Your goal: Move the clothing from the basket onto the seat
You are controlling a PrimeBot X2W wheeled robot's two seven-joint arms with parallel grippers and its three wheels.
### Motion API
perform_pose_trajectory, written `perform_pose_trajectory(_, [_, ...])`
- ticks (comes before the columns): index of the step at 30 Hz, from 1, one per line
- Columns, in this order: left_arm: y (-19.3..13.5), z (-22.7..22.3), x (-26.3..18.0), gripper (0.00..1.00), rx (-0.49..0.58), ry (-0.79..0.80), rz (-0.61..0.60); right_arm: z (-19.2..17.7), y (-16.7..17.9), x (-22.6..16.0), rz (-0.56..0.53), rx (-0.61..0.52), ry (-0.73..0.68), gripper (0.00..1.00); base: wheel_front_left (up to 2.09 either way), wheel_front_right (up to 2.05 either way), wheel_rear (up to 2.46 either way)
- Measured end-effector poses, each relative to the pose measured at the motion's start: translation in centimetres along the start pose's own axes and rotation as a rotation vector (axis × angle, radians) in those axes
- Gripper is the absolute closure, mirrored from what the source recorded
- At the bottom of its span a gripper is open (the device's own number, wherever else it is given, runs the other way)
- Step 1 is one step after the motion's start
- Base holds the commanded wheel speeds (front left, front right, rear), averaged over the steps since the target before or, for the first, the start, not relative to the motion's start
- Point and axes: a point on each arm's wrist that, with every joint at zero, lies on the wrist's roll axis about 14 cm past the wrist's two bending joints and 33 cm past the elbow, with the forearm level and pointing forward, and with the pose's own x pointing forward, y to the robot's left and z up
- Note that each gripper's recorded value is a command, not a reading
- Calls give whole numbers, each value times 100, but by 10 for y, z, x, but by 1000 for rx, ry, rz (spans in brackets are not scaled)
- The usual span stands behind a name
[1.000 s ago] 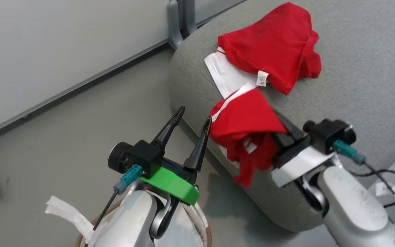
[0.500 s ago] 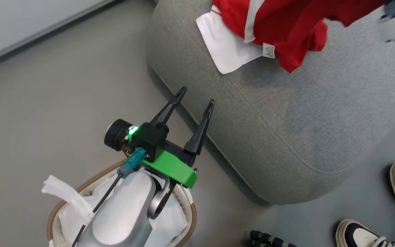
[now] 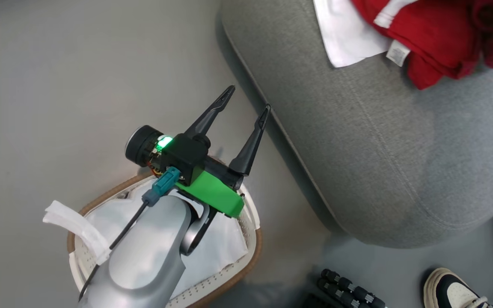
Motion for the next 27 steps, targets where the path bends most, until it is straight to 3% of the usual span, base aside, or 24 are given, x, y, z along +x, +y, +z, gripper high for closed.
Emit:
perform_pose_trajectory(5, [19,-7,-10,0,-2,18,49,-48,30,-16,19,66,106,0,0,0,0])
perform_pose_trajectory(11, [21,-4,-14,0,0,21,74,-73,43,-54,34,117,171,0,0,0,0])
perform_pose_trajectory(20, [15,19,-22,0,9,-13,125,-82,43,-109,47,164,207,0,0,0,0])
perform_pose_trajectory(25, [29,36,-38,0,33,-43,209,-75,77,-123,121,240,191,0,0,0,0])
perform_pose_trajectory(27, [44,45,-55,0,58,-56,284,-63,107,-122,186,293,158,0,0,0,0])
